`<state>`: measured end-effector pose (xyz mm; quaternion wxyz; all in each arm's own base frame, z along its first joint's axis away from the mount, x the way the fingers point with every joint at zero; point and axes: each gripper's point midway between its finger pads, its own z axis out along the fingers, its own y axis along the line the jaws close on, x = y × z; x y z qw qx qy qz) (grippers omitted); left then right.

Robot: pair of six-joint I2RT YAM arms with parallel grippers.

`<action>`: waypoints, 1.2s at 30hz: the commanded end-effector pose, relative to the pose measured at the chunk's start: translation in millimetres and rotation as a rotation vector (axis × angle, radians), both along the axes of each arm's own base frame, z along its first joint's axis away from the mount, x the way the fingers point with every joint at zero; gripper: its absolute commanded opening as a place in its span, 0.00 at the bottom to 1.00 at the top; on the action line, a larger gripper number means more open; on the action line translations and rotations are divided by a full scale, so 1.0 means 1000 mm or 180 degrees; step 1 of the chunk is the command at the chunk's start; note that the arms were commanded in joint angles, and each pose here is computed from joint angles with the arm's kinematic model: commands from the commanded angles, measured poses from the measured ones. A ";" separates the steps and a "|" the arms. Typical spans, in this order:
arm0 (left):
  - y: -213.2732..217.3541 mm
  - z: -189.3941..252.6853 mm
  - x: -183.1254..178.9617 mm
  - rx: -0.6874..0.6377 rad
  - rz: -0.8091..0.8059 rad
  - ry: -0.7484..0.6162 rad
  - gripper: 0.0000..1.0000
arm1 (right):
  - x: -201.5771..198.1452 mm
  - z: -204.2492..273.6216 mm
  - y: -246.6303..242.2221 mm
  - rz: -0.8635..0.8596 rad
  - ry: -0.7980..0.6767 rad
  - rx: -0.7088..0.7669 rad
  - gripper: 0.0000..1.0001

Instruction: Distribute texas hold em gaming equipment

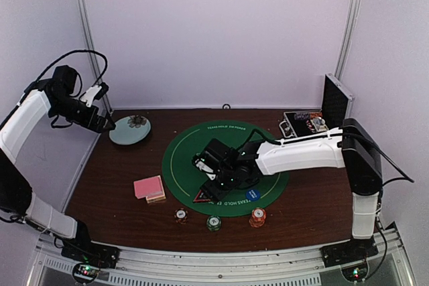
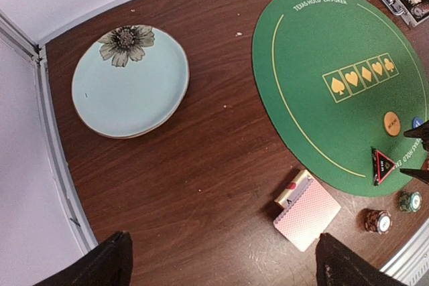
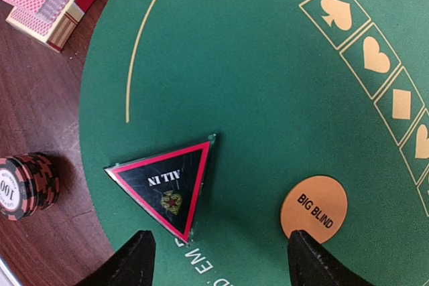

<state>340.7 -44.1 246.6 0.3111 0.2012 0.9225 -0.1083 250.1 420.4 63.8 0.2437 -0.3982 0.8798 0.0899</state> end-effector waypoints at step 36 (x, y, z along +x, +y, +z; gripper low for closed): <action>-0.018 0.022 -0.025 -0.0184 -0.0410 0.0139 0.98 | 0.031 -0.053 0.049 0.0090 -0.0266 -0.0184 0.44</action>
